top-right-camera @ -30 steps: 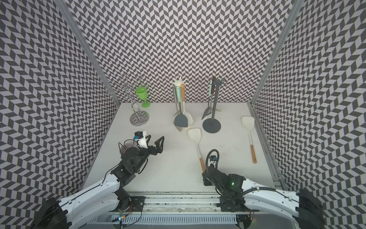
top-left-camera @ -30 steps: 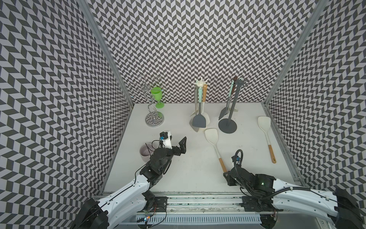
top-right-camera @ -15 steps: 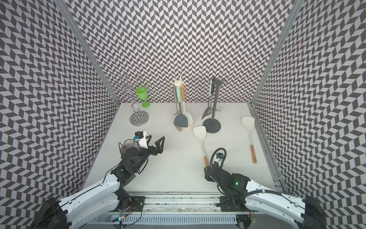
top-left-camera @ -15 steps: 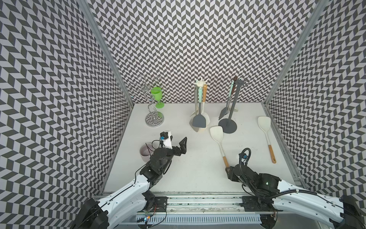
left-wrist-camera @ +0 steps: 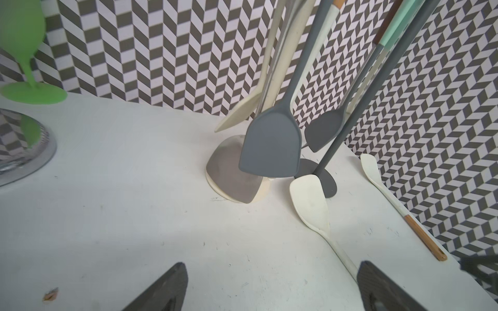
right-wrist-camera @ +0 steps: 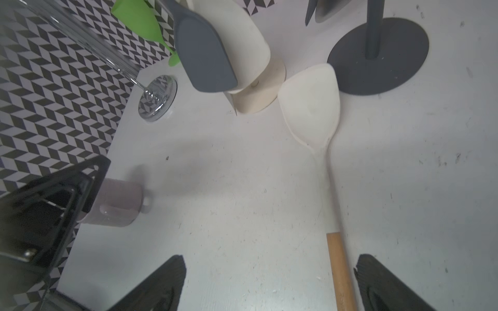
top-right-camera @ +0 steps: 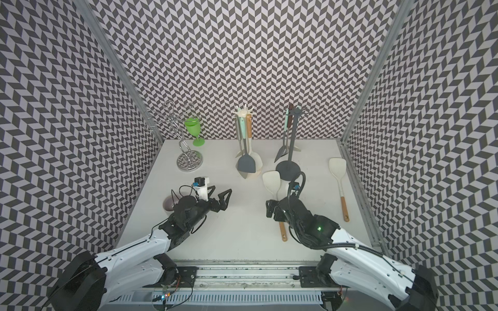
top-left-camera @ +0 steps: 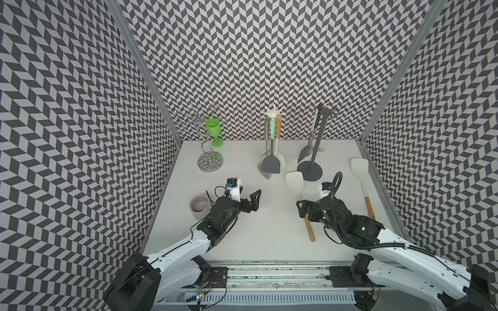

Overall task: Take the spatula off the kitchen utensil rack
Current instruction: Place the spatula at the center of the board.

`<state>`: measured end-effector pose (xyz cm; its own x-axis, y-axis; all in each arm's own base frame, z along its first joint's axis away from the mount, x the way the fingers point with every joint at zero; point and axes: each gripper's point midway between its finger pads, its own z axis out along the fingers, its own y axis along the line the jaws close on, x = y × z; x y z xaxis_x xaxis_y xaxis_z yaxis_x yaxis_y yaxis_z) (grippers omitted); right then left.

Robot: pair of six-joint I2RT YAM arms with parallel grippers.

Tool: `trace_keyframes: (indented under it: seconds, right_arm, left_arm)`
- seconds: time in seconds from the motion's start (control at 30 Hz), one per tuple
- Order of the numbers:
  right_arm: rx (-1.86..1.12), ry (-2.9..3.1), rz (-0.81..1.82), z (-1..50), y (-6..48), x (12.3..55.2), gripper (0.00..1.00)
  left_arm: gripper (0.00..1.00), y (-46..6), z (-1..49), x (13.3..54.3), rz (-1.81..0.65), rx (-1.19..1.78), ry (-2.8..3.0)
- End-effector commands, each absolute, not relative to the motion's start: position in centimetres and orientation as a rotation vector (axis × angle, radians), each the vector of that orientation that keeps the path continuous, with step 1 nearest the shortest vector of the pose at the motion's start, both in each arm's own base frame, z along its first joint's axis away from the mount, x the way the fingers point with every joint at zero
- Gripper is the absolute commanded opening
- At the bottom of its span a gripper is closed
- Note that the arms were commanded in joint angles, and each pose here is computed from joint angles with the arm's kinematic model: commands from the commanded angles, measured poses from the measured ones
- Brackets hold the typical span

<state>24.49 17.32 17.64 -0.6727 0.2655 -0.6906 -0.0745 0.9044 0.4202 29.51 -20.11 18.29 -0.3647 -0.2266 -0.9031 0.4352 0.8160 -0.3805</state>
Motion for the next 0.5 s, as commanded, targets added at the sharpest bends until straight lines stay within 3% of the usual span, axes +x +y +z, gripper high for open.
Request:
trace_keyframes:
  seconds: [0.0,0.17,0.3,0.37,0.47]
  right_arm:
    - [-0.029,2.192,0.502,18.8,17.9,27.5,0.95]
    - [-0.101,2.303,0.269,15.2,17.3,30.7,0.95]
    - [-0.149,2.468,0.147,10.8,16.9,32.5,0.86]
    - [-0.18,2.536,0.117,8.7,17.0,32.9,0.75]
    - [-0.224,2.611,0.094,6.2,17.4,33.0,0.66]
  left_arm:
    - [1.0,-21.5,20.2,30.0,-0.798,0.187,1.784]
    - [1.0,-21.4,19.3,30.6,-0.834,0.17,1.816]
    - [1.0,-21.2,19.1,30.8,-0.831,0.163,1.822]
    - [1.0,-21.1,19.1,30.8,-0.825,0.163,1.821]
    - [1.0,-20.9,19.2,30.8,-0.817,0.163,1.819]
